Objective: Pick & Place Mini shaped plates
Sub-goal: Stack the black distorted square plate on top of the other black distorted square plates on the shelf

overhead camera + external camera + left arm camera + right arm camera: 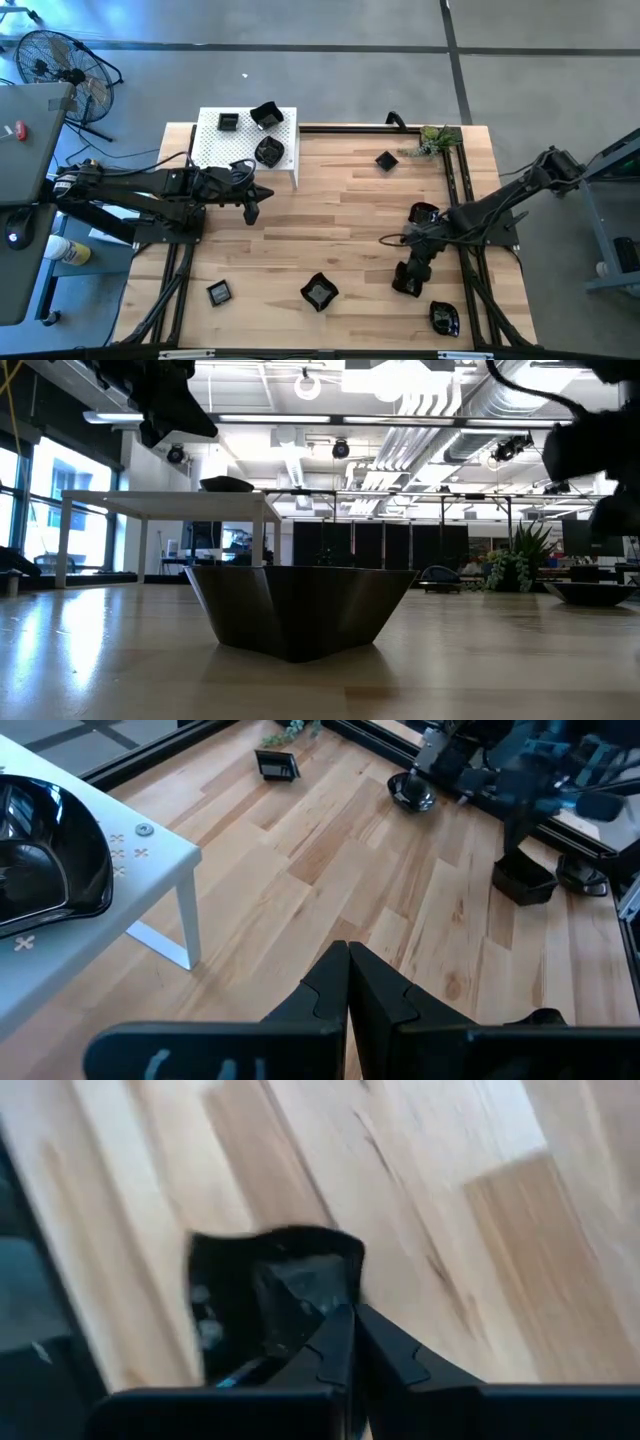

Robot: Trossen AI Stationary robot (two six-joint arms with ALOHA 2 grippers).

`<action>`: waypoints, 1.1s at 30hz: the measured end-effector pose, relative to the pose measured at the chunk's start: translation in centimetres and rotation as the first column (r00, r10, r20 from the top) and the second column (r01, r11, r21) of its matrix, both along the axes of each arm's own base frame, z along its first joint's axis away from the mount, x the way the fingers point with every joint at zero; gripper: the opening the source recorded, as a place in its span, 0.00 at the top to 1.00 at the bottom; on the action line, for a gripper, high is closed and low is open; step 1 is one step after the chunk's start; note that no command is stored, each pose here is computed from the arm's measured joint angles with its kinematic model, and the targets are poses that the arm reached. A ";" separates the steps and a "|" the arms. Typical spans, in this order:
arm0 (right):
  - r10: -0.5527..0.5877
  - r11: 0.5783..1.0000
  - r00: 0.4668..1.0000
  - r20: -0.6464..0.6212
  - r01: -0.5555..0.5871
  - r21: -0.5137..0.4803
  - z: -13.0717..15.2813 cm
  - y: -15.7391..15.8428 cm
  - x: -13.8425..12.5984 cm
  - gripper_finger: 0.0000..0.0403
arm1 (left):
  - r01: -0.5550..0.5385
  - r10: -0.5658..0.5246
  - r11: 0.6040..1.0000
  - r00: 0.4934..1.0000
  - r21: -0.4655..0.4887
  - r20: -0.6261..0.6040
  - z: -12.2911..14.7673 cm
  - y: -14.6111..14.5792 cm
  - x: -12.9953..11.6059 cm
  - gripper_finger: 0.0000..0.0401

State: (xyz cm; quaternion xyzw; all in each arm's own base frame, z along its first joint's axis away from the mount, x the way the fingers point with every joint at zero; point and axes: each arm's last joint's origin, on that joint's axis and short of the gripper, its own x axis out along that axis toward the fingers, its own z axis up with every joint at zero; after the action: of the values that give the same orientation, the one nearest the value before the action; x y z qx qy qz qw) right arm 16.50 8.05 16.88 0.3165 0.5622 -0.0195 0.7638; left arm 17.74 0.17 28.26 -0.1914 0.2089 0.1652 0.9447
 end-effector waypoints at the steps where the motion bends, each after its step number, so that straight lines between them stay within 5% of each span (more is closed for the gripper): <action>1: -0.013 1.000 1.000 0.019 0.013 0.003 0.5 0.1 0.3 0.99 | 0.000 0.000 1.000 1.000 0.000 0.000 0.0 0.0 0.0 1.00; 9: -0.108 0.994 0.991 0.085 0.106 0.028 4.0 -0.8 2.2 0.98 | 0.002 -0.002 1.000 1.000 0.004 -0.001 0.0 0.0 0.0 1.00; 15: -0.071 0.997 0.995 -0.070 0.069 -0.035 2.4 -0.7 1.3 0.84 | 0.014 -0.013 1.000 1.000 0.017 -0.005 0.0 0.0 0.0 1.00; 22: 0.048 0.990 0.996 -0.080 -0.058 -0.127 0.6 0.7 1.9 0.66 | 0.039 -0.039 0.999 0.999 0.003 -0.005 0.0 -0.1 0.0 1.00; 33: 0.104 0.983 0.983 -0.152 -0.125 -0.136 -1.9 2.0 2.8 0.79 | 0.036 -0.036 0.999 0.999 0.006 -0.007 0.0 -0.1 0.0 1.00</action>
State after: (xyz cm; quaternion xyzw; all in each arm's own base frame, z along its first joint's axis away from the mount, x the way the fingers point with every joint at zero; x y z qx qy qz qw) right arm 19.29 10.08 14.95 0.2248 0.6304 -0.0391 0.7420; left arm 17.76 0.09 28.23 -0.1844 0.2152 0.1495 0.9473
